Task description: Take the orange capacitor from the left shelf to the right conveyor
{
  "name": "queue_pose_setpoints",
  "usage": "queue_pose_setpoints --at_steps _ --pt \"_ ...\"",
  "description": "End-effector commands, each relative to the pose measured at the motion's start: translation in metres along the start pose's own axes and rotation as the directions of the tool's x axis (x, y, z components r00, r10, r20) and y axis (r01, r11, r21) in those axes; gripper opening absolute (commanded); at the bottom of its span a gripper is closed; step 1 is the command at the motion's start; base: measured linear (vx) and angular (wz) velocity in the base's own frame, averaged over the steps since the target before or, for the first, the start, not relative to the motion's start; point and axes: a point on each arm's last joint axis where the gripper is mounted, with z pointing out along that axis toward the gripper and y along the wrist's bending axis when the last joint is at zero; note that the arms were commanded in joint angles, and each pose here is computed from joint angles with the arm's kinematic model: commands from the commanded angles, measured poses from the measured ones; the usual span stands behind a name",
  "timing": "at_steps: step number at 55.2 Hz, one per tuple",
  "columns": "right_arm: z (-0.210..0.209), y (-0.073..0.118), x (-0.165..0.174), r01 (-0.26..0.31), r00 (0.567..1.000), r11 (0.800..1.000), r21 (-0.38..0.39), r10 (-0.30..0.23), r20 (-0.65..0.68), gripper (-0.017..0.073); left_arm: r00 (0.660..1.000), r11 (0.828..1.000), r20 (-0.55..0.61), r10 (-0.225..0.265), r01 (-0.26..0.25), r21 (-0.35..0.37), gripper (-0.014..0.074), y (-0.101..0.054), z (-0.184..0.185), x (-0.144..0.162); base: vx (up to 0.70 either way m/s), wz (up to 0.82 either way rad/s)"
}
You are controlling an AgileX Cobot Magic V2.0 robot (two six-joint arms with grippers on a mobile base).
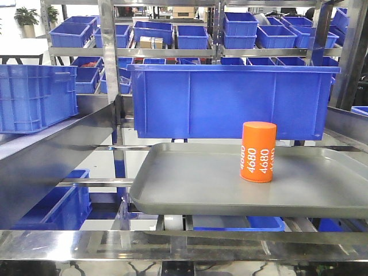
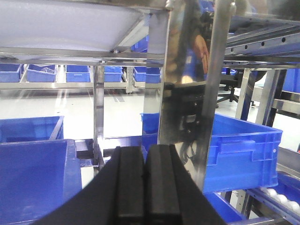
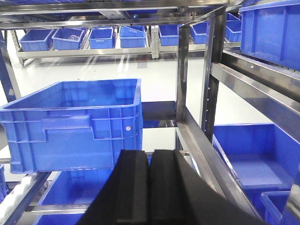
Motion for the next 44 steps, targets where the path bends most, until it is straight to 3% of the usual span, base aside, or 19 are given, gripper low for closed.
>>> queue_pose_setpoints --at_steps 1,15,23,29,34,44 --pt "0.0 0.0 -0.004 0.018 0.997 1.0 0.005 -0.019 0.079 -0.0012 0.993 1.0 0.116 -0.012 0.01 0.018 -0.0006 -0.002 -0.002 -0.018 0.0 0.0" --pt "0.0 0.0 -0.004 0.015 0.997 1.0 0.005 -0.015 0.079 -0.0012 0.993 1.0 0.116 -0.012 0.01 0.018 -0.0006 -0.002 -0.002 -0.018 0.0 0.0" --pt "-0.001 0.001 -0.009 -0.115 0.985 0.993 -0.02 0.116 0.127 -0.0012 0.993 1.0 0.116 -0.012 0.01 0.018 -0.0006 -0.002 -0.002 -0.018 0.0 0.0" --pt "-0.002 0.0 -0.019 -0.174 0.956 0.984 -0.039 0.178 0.233 -0.0012 0.993 1.0 0.116 -0.012 0.01 0.018 -0.0006 -0.002 -0.002 -0.018 0.0 0.0" --pt "-0.009 -0.001 -0.038 -0.142 0.918 0.989 -0.041 0.147 0.369 -0.0012 0.993 1.0 0.116 -0.012 0.01 0.018 -0.0006 -0.002 -0.002 -0.018 0.0 0.0" --pt "-0.046 0.003 -0.116 0.0 0.853 1.0 -0.01 0.005 0.521 -0.0012 0.993 1.0 0.116 -0.012 0.01 0.018 -0.0006 -0.002 -0.002 -0.018 0.0 0.0"
